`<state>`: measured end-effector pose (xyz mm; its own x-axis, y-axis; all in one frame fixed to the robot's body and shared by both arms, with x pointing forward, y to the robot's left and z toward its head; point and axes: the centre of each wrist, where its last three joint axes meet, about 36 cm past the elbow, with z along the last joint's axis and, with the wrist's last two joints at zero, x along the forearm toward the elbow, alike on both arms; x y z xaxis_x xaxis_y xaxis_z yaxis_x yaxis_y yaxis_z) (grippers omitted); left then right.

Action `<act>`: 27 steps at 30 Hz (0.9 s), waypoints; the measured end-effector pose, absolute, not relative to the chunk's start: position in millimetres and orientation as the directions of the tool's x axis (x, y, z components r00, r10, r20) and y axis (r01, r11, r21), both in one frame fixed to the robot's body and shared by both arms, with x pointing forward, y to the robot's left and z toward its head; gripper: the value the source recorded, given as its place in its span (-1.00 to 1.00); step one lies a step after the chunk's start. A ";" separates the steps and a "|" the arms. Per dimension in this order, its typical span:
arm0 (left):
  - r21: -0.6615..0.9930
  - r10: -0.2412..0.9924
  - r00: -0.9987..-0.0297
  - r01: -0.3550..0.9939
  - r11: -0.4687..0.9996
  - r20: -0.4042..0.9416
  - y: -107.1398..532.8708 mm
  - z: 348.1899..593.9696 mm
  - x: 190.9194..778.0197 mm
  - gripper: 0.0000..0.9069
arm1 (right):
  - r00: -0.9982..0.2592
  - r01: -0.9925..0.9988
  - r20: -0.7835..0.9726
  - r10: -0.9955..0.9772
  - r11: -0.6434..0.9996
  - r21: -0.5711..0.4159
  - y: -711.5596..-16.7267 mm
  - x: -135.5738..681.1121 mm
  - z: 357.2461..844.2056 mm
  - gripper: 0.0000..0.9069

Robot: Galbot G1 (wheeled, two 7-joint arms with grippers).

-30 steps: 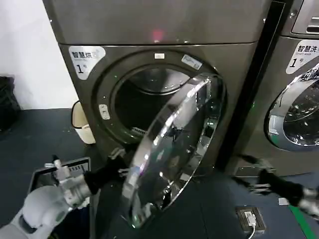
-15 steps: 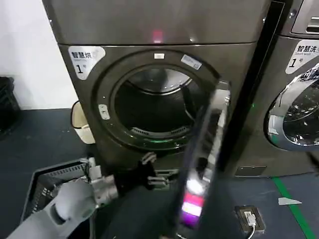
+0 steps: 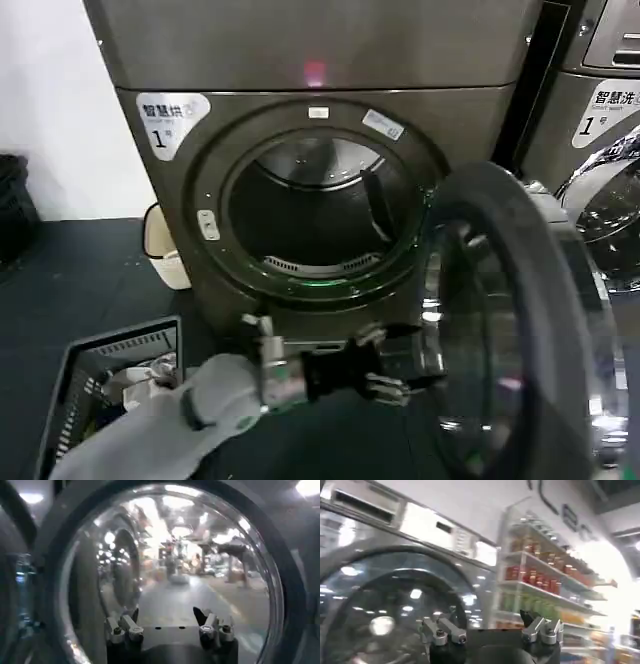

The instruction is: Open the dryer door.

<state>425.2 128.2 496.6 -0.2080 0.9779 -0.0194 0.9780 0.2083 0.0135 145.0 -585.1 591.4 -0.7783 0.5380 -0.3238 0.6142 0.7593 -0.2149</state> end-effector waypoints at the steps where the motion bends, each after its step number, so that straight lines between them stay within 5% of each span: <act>1: 0.013 0.979 -0.201 0.979 0.201 -0.019 120.9 495.4 427.8 1.00 | -0.765 0.630 -0.334 0.550 0.745 -0.217 -587.0 140.3 595.9 1.00; 27: 0.098 0.972 -0.221 0.968 0.229 -0.084 -28.7 494.9 467.2 1.00 | -0.539 0.841 -0.426 0.727 0.491 -0.226 -602.1 62.0 650.1 1.00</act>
<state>467.2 -28.7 494.9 -0.2210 0.9716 -0.0844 0.9685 0.2288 0.0983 62.0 -602.1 650.1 -0.5390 0.7267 -0.4259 0.8411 0.4914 -0.2261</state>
